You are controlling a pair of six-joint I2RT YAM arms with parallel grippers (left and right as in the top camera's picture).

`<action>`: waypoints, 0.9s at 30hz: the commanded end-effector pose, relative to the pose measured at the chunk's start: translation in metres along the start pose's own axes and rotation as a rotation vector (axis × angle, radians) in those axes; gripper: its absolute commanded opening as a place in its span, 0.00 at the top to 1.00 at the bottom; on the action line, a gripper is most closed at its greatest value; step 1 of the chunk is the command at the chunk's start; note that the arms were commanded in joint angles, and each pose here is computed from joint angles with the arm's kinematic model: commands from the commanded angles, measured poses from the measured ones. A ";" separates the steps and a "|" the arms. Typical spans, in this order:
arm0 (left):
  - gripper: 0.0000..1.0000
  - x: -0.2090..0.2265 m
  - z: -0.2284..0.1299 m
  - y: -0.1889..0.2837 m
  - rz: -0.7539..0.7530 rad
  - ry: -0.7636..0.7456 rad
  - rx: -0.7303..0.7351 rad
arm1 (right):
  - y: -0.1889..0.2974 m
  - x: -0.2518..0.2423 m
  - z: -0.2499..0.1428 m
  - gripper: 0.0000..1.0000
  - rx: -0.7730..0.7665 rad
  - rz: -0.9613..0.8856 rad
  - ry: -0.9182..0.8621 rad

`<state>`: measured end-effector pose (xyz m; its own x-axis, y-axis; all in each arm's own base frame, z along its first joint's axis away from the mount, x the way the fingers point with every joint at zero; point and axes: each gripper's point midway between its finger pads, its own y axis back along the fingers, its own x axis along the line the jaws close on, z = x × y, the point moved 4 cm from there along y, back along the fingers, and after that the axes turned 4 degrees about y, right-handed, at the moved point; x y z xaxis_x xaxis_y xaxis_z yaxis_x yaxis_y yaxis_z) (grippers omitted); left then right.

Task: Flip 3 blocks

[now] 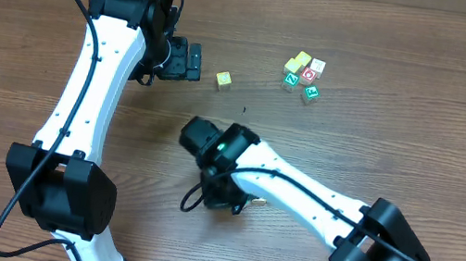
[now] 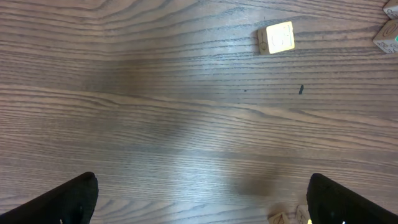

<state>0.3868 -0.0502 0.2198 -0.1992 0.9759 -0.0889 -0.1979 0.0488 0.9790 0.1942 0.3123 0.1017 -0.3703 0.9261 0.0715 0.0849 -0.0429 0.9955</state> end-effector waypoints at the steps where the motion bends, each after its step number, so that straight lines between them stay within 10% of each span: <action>1: 0.00 -0.001 0.001 -0.003 0.007 0.010 0.001 | -0.007 0.016 -0.013 0.96 -0.029 0.027 0.064; 27: 0.00 -0.001 0.001 -0.003 0.007 0.010 0.001 | -0.036 -0.010 0.005 0.93 -0.249 -0.202 0.050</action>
<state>0.3868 -0.0502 0.2198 -0.1991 0.9759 -0.0892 -0.1978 0.0492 0.9790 0.1905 0.3097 0.0546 -0.4232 0.9008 -0.0973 -0.1492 0.0367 0.9881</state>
